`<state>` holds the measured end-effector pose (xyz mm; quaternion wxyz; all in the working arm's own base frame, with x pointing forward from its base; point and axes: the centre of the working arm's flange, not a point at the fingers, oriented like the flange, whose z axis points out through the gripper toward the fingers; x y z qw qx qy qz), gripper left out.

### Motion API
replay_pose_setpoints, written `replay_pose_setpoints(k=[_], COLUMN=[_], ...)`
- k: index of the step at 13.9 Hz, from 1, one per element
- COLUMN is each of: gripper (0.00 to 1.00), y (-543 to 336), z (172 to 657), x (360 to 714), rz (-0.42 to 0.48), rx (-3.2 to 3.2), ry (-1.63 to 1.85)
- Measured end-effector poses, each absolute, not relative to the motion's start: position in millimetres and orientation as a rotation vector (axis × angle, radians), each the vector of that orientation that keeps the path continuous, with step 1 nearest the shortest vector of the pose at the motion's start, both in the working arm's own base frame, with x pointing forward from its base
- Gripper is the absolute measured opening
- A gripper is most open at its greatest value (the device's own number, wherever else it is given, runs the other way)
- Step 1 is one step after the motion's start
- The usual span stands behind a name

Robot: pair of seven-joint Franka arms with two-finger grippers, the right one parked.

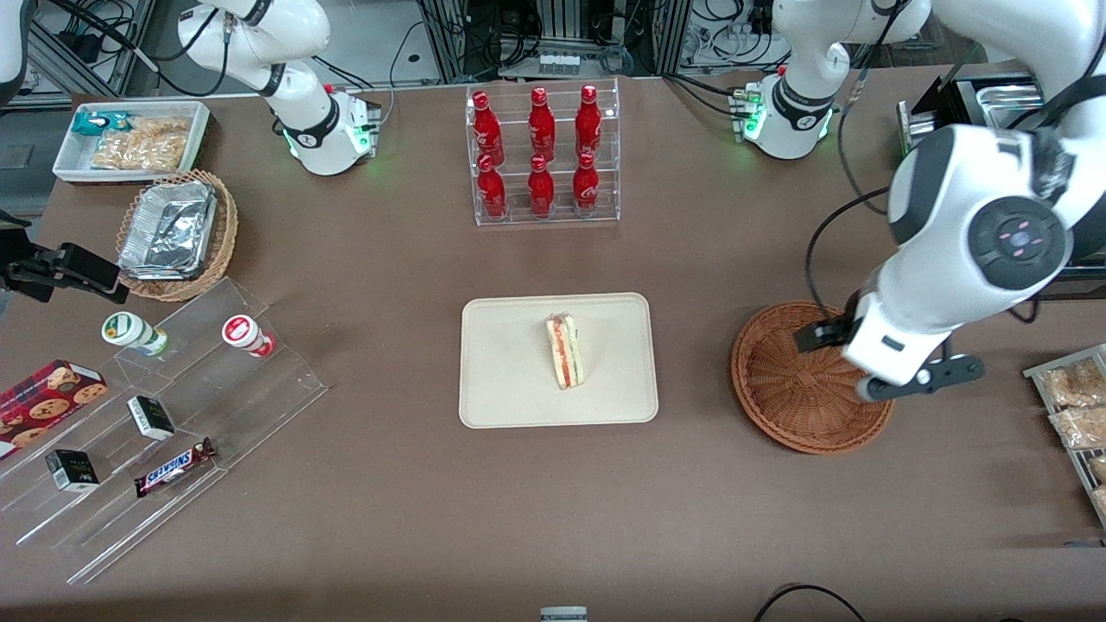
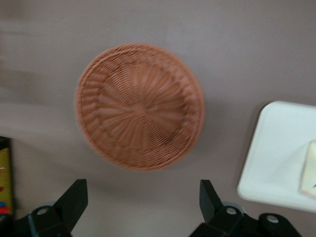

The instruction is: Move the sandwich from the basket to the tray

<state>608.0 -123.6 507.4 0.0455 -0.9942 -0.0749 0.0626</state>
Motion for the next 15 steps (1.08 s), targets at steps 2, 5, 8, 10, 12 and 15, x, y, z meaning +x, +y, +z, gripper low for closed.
replay_pose_setpoints(k=[2, 5, 8, 10, 12, 15], gripper=[1.0, 1.0, 1.0, 1.0, 1.0, 1.0], y=[-103.6, -84.4, -95.1, -101.7, -99.3, -94.8], z=[523.1, 561.4, 598.6, 616.1, 619.0, 615.3], x=[581.4, 545.8, 528.1, 522.2, 516.7, 518.4], rz=[0.235, 0.287, 0.226, 0.219, 0.273, 0.285], rx=[-3.03, -3.018, -3.055, -3.106, -3.097, -3.073], ry=[-0.128, -0.028, 0.005, 0.01, 0.006, -0.002])
